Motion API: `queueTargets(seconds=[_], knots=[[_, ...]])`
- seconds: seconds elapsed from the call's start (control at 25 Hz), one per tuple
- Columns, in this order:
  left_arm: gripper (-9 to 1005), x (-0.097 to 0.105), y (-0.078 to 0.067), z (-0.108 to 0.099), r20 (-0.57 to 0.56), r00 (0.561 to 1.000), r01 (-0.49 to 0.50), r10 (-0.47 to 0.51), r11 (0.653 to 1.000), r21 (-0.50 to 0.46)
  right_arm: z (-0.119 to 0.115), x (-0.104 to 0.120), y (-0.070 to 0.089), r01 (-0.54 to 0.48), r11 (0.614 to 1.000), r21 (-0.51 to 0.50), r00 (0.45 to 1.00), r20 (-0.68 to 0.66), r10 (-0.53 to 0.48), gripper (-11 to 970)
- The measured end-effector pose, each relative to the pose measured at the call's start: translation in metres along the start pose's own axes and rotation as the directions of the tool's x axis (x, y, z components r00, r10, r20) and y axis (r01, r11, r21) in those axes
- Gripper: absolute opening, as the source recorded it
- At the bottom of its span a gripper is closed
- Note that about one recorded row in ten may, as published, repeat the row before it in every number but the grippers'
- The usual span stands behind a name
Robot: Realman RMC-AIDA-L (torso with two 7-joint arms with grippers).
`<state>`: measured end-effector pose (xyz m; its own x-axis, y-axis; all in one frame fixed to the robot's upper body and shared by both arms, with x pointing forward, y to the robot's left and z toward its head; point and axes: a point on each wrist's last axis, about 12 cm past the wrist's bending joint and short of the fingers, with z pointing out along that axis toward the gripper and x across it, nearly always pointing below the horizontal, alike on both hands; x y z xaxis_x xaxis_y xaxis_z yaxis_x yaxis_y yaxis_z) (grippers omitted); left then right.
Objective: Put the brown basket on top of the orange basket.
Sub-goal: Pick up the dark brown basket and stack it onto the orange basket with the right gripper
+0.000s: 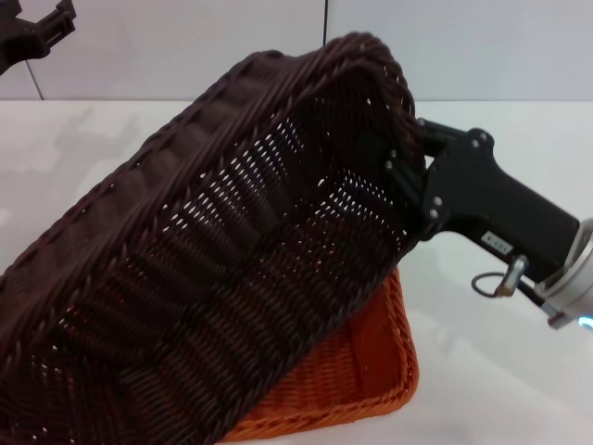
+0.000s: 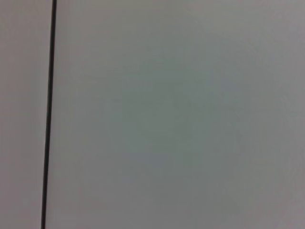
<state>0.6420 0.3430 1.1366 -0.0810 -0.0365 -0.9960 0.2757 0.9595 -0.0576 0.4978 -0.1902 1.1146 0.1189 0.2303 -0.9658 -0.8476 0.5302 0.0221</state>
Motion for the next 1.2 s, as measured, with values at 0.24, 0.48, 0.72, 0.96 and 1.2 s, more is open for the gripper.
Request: queueTargets(seconds=[0.24, 0.48, 0.72, 0.96, 1.2], knots=[[797, -0.001, -0.002, 0.002, -0.002, 1.0, -0.011, 0.011, 1.0, 0.006, -0.009, 0.009, 0.011, -0.013, 0.999, 0.043, 1.0, 0.021, 0.012, 146], [797, -0.002, -0.004, 0.006, -0.021, 0.999, -0.04, 0.04, 0.999, 0.012, -0.023, 0.015, 0.019, -0.042, 0.995, 0.093, 0.999, 0.027, 0.039, 146], [797, -0.003, -0.006, 0.01, -0.028, 0.998, -0.054, 0.055, 0.998, 0.009, -0.034, 0.022, 0.026, -0.081, 0.99, 0.12, 0.996, 0.054, 0.075, 146], [797, -0.006, -0.008, 0.014, -0.033, 0.997, -0.075, 0.075, 0.997, 0.021, -0.045, 0.033, 0.035, -0.097, 0.982, 0.159, 0.995, 0.054, 0.089, 146], [797, -0.006, -0.013, 0.018, -0.041, 0.995, -0.088, 0.089, 0.996, 0.031, -0.055, 0.047, 0.046, -0.114, 0.976, 0.186, 0.993, 0.043, 0.108, 145]])
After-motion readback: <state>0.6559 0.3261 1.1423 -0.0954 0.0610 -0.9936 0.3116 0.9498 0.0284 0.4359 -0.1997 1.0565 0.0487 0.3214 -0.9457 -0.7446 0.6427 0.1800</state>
